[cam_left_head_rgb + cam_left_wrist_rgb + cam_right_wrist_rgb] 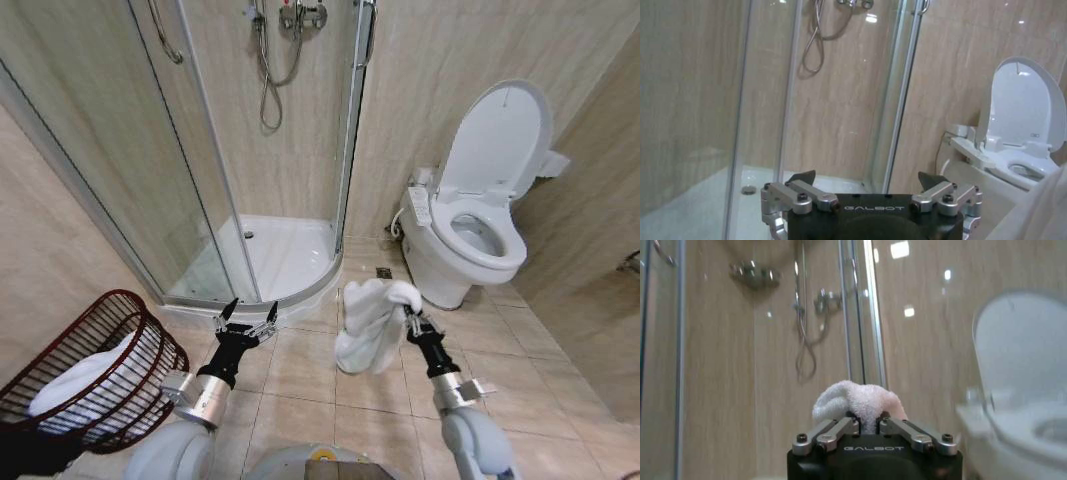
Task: Discard the used towel into the hamper.
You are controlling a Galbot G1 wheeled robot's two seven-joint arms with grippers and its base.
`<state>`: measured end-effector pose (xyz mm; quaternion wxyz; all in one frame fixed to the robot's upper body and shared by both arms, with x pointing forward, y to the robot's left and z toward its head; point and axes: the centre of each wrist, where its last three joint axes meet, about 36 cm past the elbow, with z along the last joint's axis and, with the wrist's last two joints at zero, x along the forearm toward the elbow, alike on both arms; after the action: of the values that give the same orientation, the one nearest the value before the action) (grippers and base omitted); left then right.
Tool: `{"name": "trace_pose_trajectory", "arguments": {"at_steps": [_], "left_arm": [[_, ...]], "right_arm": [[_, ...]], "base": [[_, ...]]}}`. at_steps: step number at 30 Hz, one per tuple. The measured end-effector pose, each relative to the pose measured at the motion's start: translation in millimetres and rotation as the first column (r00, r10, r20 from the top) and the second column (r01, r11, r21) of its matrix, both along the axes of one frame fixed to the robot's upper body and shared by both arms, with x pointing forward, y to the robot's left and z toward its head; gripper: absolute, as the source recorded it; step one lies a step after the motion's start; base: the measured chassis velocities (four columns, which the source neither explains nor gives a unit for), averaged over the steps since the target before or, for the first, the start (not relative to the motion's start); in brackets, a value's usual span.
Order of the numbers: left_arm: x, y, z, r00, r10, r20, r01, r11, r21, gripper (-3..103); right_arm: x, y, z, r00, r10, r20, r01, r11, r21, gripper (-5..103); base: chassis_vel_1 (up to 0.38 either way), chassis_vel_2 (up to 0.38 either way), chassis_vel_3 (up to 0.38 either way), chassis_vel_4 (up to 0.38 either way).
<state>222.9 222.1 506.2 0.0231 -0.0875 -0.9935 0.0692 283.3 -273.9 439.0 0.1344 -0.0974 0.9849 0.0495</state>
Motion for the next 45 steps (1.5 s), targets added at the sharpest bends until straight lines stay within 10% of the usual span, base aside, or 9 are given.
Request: {"name": "trace_pose_trajectory", "arguments": {"at_steps": [15, 45], "left_arm": [[0.0, 0.0, 0.0, 1.0, 0.0, 0.0, 0.0, 1.0, 0.0, 100], [0.0, 0.0, 0.0, 1.0, 0.0, 0.0, 0.0, 1.0, 0.0, 100]], "right_arm": [[-30.1, -6.3, 108.2, 0.97, 0.065, 0.235, -0.08, 0.995, 0.055, 12], [-28.2, -50.7, 138.5, 0.947, -0.068, 0.315, 0.082, 0.996, -0.033, 12]], "base": [[0.0, 0.0, 0.0, 0.0], [0.0, 0.0, 0.0, 0.0]]}}
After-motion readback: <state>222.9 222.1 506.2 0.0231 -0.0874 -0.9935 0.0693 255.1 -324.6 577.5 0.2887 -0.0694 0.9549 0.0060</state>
